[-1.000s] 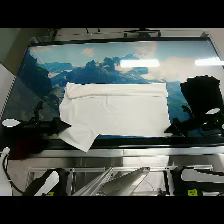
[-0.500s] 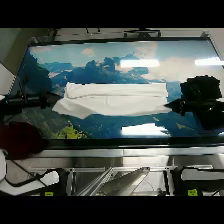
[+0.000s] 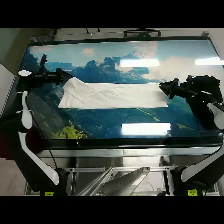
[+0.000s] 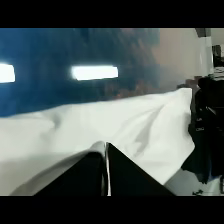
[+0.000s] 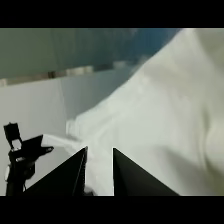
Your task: Fold the shirts.
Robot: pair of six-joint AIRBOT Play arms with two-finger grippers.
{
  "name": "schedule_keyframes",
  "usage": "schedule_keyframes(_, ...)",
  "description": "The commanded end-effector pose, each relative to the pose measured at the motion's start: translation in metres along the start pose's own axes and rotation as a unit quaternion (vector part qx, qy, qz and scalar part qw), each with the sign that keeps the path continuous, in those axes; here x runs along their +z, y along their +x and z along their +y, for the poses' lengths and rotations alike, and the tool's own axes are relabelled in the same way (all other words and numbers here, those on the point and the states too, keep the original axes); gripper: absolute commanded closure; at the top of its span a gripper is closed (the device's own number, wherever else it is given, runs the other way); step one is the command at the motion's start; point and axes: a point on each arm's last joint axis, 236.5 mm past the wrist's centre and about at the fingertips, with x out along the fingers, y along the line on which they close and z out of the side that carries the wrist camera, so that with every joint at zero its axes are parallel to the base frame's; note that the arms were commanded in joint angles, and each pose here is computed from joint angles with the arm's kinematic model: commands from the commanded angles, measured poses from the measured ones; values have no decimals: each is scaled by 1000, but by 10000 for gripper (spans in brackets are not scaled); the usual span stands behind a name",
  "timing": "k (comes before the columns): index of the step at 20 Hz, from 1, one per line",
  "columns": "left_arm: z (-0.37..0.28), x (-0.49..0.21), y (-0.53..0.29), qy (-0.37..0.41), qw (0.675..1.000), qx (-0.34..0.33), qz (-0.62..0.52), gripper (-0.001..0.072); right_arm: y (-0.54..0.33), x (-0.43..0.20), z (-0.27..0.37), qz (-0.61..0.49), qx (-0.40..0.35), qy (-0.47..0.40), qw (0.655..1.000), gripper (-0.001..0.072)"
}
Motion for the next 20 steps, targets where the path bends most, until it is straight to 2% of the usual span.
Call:
schedule_keyframes(1,28,21,31,-5,1000,4,-27,438,2,47,-20,-77,-18,3,997,423)
schedule_keyframes(5,15,63,1,-66,988,-68,-123,424,-13,70,6,-89,3,-40,995,422)
schedule_keyframes(8,14,89,-36,-83,975,-109,-177,424,-17,64,17,-50,-9,-89,995,421)
schedule_keyframes(9,12,95,-46,-81,971,-120,-192,424,-18,59,17,-31,-21,-99,994,375)
schedule_keyframes(10,12,100,-54,-85,967,-129,-203,423,-18,54,15,-13,-33,-110,993,269)
schedule_keyframes(12,-4,106,-75,-91,956,-181,-214,427,-20,41,16,28,-48,-136,989,249)
schedule_keyframes(13,-20,102,-85,-72,953,-211,-205,498,-23,37,10,46,-70,-142,986,249)
schedule_keyframes(14,-33,90,-92,-41,957,-226,-176,707,-28,34,-1,68,-110,-149,980,248)
schedule_keyframes(15,-45,81,-98,-23,959,-238,-152,705,-36,30,-15,91,-155,-156,971,173)
schedule_keyframes(16,-56,72,-100,-21,961,-244,-127,706,-44,27,-32,110,-203,-159,960,56)
schedule_keyframes(17,-61,65,-100,-15,966,-234,-111,707,-50,25,-45,122,-239,-163,950,45)
schedule_keyframes(18,-57,58,-97,-9,976,-194,-100,707,-52,23,-53,130,-256,-166,943,45)
schedule_keyframes(20,-35,48,-91,-3,993,-79,-85,707,-53,18,-62,143,-273,-163,937,45)
